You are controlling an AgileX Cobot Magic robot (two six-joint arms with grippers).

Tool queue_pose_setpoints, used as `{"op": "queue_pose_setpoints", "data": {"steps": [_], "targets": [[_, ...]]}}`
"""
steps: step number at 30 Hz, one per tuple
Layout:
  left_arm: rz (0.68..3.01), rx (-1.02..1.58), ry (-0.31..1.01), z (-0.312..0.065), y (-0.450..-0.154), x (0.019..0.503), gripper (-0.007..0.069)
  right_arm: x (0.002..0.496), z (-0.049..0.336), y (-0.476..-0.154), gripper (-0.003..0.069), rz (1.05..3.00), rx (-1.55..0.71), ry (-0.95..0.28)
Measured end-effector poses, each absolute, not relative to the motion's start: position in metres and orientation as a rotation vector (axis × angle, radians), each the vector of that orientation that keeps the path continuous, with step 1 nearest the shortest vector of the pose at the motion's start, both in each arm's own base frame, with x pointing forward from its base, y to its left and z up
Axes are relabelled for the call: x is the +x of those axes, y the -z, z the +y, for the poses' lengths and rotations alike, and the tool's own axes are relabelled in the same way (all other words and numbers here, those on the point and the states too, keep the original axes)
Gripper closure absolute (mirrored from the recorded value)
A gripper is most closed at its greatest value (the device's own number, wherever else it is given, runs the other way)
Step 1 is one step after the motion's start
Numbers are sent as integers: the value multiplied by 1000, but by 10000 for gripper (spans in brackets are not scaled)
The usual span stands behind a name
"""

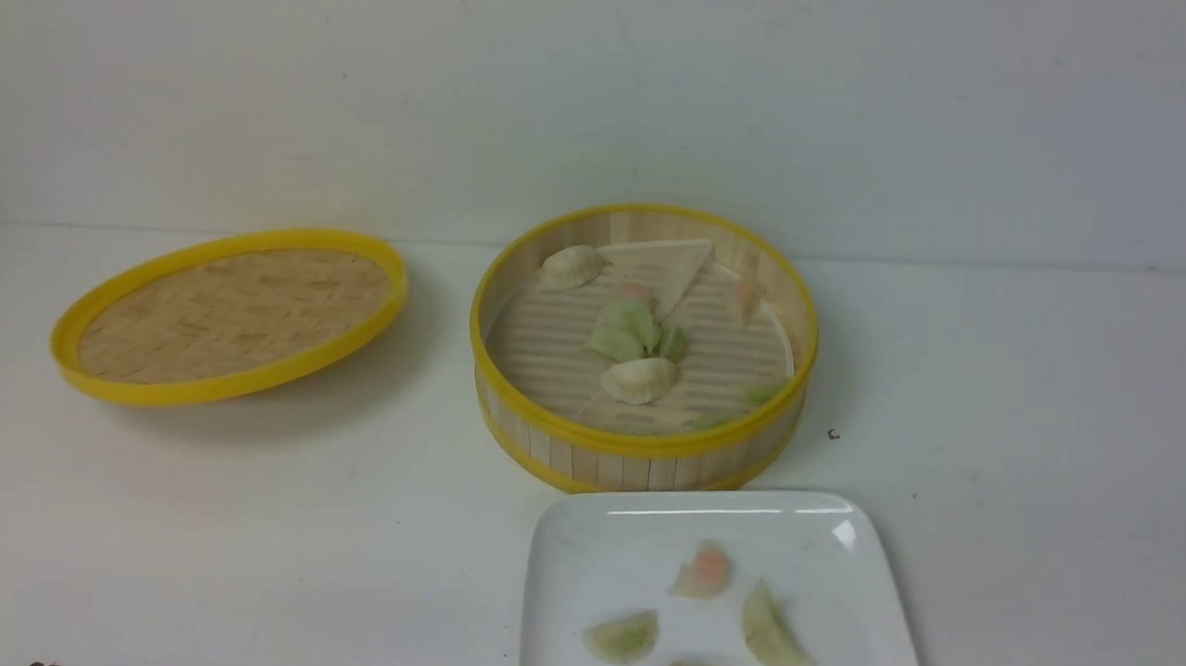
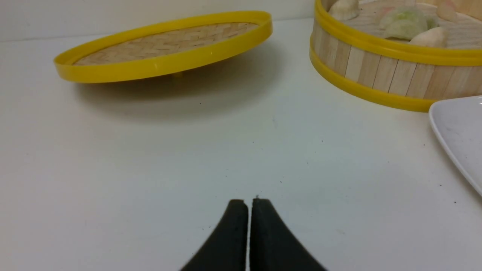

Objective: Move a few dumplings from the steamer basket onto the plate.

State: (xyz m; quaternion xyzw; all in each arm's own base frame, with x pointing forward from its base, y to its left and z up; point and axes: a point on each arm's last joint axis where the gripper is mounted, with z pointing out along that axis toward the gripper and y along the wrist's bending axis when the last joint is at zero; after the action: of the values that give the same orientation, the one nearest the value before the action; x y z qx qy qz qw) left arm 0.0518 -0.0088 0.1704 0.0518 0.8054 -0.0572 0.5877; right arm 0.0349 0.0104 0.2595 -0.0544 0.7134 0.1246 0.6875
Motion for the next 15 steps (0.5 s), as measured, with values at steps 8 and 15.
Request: {"op": "queue_pose_setpoints", "data": {"steps": [8,15], "targets": [[1878,121,132,-9,-170,52,631,52,1,-179,673,1832,-8,-37],[1879,122,132,-9,-170,52,631,54,1,-181,673,1784,-6,-21]]}}
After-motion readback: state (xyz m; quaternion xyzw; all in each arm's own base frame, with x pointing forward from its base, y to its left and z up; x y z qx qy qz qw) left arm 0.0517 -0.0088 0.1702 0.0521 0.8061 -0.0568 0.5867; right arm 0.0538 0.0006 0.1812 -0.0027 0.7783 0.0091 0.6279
